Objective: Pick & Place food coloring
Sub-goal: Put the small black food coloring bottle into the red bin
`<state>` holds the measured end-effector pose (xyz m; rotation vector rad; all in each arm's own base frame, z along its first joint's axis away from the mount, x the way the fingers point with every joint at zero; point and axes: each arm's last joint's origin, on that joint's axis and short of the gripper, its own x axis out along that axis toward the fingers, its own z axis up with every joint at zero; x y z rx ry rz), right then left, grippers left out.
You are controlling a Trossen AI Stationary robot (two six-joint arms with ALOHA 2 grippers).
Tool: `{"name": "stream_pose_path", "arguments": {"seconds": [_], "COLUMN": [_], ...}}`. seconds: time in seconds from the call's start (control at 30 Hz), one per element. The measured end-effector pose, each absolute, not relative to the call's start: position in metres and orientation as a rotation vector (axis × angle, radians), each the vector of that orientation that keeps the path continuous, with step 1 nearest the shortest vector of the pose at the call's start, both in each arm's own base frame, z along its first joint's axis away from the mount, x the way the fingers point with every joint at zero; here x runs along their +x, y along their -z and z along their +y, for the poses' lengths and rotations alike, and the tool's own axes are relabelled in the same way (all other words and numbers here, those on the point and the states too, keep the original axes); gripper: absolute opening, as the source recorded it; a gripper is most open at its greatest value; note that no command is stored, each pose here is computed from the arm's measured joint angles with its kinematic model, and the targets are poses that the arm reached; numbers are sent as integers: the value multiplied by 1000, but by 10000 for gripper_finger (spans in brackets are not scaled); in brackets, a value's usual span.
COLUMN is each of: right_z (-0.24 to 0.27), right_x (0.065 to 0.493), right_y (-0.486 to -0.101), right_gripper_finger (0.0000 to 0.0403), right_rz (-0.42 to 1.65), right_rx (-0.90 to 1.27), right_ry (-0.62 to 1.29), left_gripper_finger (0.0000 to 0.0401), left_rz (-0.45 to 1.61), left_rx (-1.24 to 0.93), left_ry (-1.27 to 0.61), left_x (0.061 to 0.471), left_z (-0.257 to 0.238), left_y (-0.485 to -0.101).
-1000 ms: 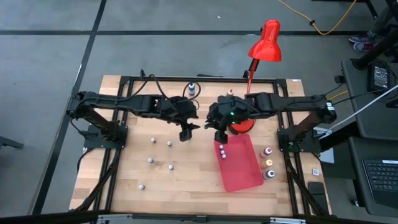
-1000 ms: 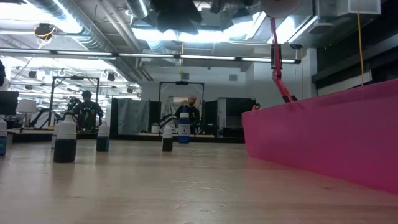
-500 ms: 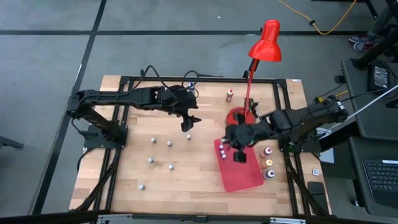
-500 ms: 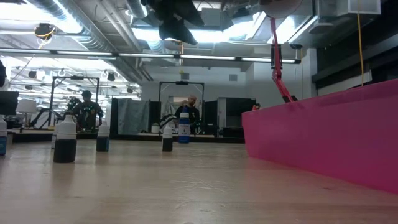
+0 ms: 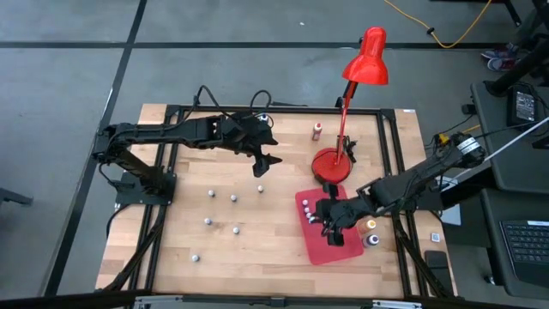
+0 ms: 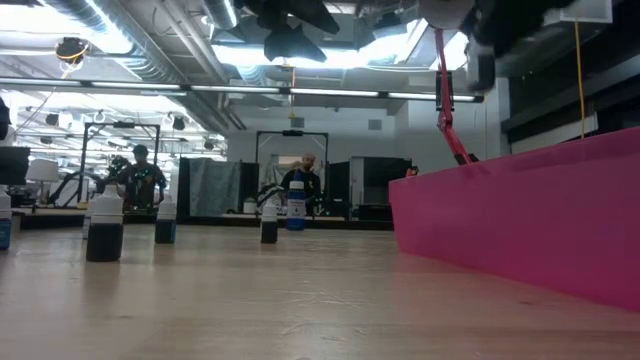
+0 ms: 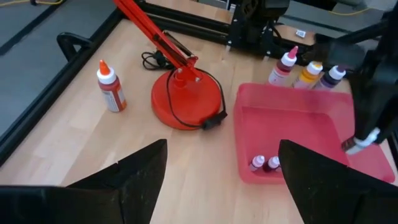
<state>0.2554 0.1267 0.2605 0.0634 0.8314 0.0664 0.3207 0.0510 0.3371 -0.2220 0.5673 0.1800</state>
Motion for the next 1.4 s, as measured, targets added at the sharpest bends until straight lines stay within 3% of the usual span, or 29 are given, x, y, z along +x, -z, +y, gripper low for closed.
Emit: {"name": "stream_pose_path", "arguments": {"seconds": [0.43,1.4], "right_z": [131,127], "right_x": [246,265], "right_y": [-202,-155], "right_gripper_finger": [56,56], "right_rz": [810,892], "right_rx": [91,-22], "right_ry": [-43,-96], "left_gripper_finger": [299,301], "left_rz": [574,576], "left_rx": [-228,-220], "left_ry": [-182,-181], "left_x": [320,320], "left_z": [51,51], "left_y": [-336,-336]}}
